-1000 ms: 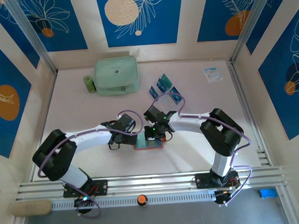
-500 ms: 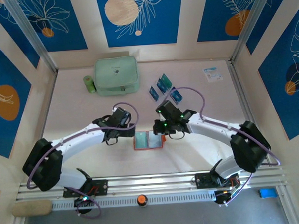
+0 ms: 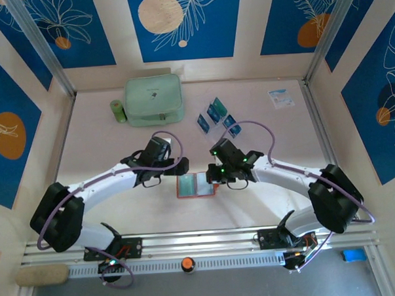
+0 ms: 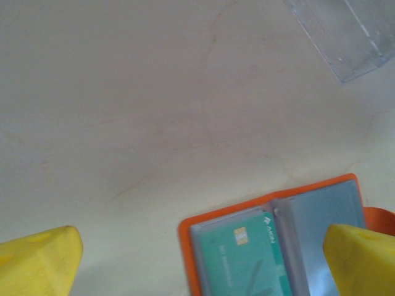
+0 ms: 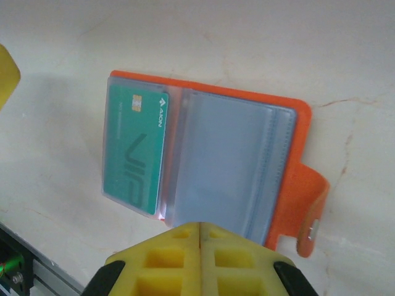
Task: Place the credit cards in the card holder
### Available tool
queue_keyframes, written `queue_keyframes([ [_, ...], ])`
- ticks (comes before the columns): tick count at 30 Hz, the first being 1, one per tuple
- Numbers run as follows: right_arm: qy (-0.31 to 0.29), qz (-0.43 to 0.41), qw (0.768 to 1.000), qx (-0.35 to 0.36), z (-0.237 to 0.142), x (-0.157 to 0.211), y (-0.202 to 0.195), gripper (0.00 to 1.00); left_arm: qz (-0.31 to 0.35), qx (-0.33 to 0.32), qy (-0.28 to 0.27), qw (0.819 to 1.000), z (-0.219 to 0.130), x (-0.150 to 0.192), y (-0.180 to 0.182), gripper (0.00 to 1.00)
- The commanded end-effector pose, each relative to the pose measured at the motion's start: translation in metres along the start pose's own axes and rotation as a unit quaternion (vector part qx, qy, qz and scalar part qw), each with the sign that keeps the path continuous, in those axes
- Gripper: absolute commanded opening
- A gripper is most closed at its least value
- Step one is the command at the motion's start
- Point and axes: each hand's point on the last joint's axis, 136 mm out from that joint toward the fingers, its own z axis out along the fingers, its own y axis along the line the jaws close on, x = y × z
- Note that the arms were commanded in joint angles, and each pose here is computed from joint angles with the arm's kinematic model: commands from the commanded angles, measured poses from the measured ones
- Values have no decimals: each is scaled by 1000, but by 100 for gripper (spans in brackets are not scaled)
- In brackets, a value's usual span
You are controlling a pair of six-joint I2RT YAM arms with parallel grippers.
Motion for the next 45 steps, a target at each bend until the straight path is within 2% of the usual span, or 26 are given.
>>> queue_keyframes([
  [1, 14, 6, 1000, -3, 12, 5, 2, 0, -18, 41, 10, 999, 8, 6, -8, 100],
  [6, 21, 6, 1000, 9, 24, 6, -4, 0, -28, 54, 16, 998, 14, 12, -10, 100],
  [17, 46, 40, 997, 54, 44, 23, -53, 0, -37, 64, 31, 997, 23, 20, -11, 100],
  [22, 56, 49, 996, 58, 49, 31, -61, 0, -43, 70, 39, 996, 27, 25, -12, 100],
  [34, 60, 52, 995, 60, 50, 36, -64, 0, -53, 89, 54, 993, 34, 36, -16, 100],
  [45, 24, 25, 999, 8, 20, 5, -20, 0, -52, 83, 42, 994, 28, 31, -15, 100],
])
